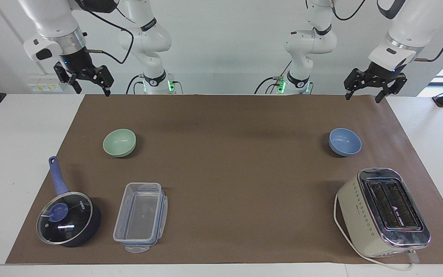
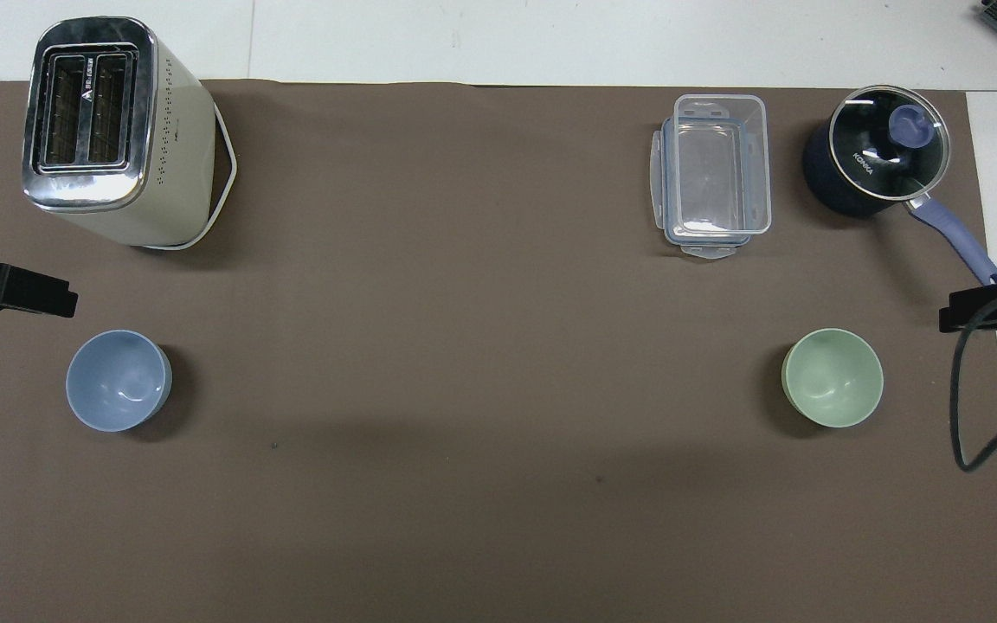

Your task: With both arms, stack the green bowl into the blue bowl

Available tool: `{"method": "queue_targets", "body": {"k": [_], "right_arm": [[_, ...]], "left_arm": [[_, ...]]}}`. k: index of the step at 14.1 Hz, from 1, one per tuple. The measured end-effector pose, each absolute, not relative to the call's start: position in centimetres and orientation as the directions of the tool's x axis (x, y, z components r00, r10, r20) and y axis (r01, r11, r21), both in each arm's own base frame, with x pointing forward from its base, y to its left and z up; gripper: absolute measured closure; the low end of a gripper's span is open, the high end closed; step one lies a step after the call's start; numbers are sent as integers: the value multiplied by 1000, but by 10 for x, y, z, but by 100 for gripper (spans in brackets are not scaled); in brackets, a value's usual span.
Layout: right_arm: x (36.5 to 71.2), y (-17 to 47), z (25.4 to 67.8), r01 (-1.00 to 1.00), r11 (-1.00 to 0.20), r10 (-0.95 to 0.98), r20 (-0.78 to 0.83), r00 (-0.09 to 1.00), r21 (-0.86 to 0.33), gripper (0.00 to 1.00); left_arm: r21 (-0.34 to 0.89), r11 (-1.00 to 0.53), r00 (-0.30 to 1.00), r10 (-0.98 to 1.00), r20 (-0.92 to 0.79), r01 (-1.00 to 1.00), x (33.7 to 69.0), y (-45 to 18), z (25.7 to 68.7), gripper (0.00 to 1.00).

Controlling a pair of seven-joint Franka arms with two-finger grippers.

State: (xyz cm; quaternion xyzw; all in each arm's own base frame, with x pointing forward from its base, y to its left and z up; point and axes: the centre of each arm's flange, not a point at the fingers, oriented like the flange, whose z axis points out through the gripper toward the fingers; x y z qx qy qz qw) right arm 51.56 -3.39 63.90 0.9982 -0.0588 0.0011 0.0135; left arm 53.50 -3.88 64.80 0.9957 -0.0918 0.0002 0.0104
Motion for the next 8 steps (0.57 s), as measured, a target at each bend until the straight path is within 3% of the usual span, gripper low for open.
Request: {"method": "queue_targets", "body": {"k": [8], "right_arm": [[516,-34,639,-117,-993,-117,4,993,27,0]], "left_arm": [[81,-977,980,-197,-1,-196,537,-5,638,0]]}}
